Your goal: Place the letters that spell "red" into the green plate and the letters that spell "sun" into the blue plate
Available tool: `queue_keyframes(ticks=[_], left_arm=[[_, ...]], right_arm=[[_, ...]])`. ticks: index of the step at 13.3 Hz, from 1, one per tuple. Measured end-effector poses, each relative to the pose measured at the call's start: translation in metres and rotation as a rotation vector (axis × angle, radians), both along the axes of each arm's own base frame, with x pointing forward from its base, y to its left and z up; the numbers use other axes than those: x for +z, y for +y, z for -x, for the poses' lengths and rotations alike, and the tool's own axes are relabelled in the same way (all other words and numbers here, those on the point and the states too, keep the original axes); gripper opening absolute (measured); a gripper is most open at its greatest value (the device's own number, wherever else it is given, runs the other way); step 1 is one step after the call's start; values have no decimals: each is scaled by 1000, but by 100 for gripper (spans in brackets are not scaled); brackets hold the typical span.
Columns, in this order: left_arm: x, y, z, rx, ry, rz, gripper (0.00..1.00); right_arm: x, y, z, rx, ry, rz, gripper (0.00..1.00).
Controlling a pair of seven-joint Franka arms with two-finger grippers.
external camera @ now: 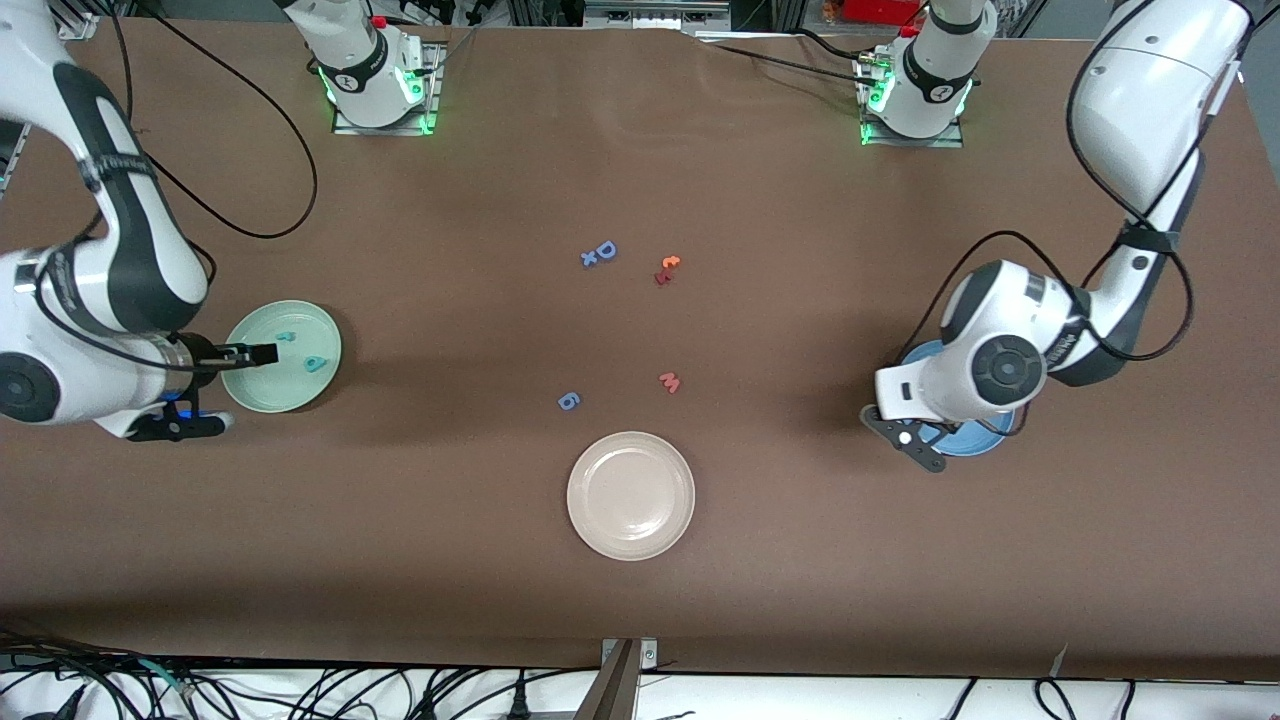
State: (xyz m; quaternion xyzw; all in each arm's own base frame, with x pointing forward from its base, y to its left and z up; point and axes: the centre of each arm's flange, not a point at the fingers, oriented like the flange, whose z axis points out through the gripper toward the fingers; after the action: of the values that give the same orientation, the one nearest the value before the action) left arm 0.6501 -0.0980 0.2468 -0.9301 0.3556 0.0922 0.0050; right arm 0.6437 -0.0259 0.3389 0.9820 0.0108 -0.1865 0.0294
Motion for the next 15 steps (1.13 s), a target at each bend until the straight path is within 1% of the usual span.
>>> queue_keyframes(ticks=[2,4,7,8,9,10,11,15], left_arm=[[-6,37,-2,-52,20,17,26],[-20,64,0,-61,48,34,26],[-43,68,4,-66,74,55,26],[-46,64,4,-71,72,61,26],[-47,59,4,-77,71,63,26],[-47,55,4,-83,70,64,33],[-46,52,4,-88,70,64,41],[-46,51,4,-90,69,65,83]], right_arm=[[42,39,8,-76,-25,30,100],[83,78,19,-160,-60,47,100],[163,107,34,-238,-126,33,100],[186,105,39,-250,-137,34,100],[200,103,42,-257,-138,38,100],[205,101,43,-260,-136,40,100],[205,100,43,-261,-133,39,100],[199,99,41,-260,-121,34,100]])
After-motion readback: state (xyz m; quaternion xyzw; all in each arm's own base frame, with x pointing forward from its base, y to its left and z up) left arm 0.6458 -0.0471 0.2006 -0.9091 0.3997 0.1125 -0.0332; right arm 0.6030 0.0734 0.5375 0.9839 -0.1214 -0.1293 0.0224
